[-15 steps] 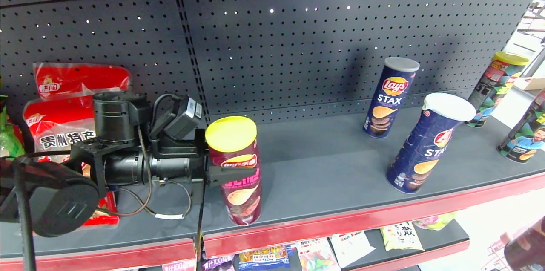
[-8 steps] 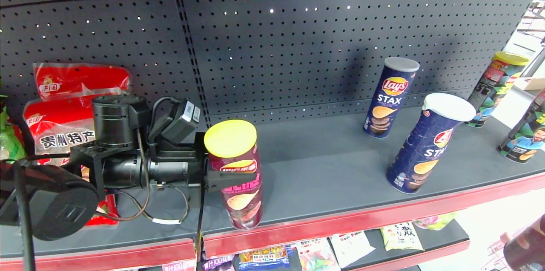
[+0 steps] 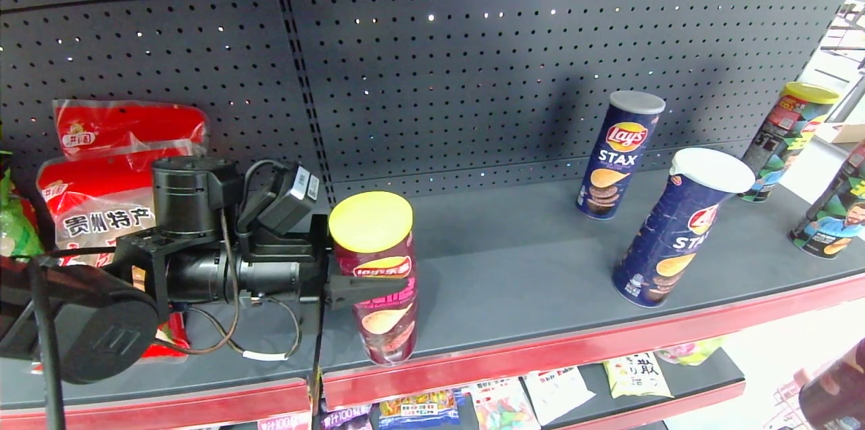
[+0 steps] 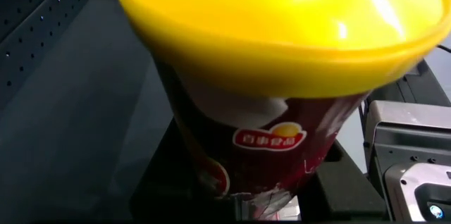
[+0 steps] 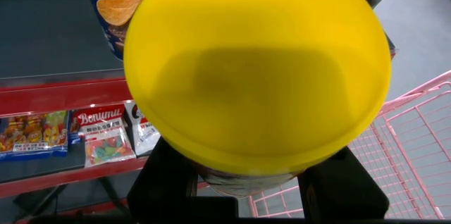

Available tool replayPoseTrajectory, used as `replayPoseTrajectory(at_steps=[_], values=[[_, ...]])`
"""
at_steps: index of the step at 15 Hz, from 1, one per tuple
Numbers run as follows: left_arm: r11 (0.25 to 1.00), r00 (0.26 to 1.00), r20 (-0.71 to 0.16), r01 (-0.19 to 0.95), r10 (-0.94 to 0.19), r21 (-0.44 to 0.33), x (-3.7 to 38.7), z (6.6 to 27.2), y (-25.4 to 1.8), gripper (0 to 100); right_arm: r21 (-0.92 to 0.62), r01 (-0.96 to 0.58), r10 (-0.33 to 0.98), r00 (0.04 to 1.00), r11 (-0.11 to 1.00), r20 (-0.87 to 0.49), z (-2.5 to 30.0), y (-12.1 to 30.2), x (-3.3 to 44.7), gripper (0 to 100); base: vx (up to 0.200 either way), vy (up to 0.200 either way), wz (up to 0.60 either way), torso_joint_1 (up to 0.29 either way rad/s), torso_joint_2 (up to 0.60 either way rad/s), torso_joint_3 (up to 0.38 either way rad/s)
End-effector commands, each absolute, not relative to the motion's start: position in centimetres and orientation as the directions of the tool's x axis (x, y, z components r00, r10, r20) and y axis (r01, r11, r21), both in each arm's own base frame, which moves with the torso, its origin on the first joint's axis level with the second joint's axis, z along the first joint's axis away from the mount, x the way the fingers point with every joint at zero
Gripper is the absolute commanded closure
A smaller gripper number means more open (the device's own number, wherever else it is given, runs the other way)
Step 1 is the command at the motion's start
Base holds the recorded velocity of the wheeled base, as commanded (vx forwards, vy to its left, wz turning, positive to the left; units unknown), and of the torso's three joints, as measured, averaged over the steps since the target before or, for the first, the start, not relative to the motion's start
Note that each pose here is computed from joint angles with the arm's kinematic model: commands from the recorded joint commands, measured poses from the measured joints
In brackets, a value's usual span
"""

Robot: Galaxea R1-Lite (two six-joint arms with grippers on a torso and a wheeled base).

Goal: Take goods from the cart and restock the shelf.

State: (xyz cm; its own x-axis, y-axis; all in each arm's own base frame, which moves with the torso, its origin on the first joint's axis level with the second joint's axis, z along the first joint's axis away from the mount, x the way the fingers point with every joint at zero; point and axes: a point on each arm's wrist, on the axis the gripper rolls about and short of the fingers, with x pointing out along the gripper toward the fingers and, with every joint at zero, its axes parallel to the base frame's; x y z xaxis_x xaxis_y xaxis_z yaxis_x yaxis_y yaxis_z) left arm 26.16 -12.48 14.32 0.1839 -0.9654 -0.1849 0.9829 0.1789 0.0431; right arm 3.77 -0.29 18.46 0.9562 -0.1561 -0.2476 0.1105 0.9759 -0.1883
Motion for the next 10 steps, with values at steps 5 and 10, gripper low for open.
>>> replayPoseTrajectory(at_steps=[5,10], values=[[0.198,0.204,-0.178,0.979,-0.963,0.055,27.4,14.6,-12.8,100,-0.189,0.107,-0.154,0.955,0.976,-0.253,18.4,-0.3,3.8,100,0.000,0.000,0.00,0.000,0.00,0.000],[0.195,0.201,-0.183,0.979,-0.962,0.051,27.5,14.3,-12.8,100,-0.189,0.108,-0.154,0.955,0.976,-0.252,18.4,-0.3,3.8,100,0.000,0.000,0.00,0.000,0.00,0.000]])
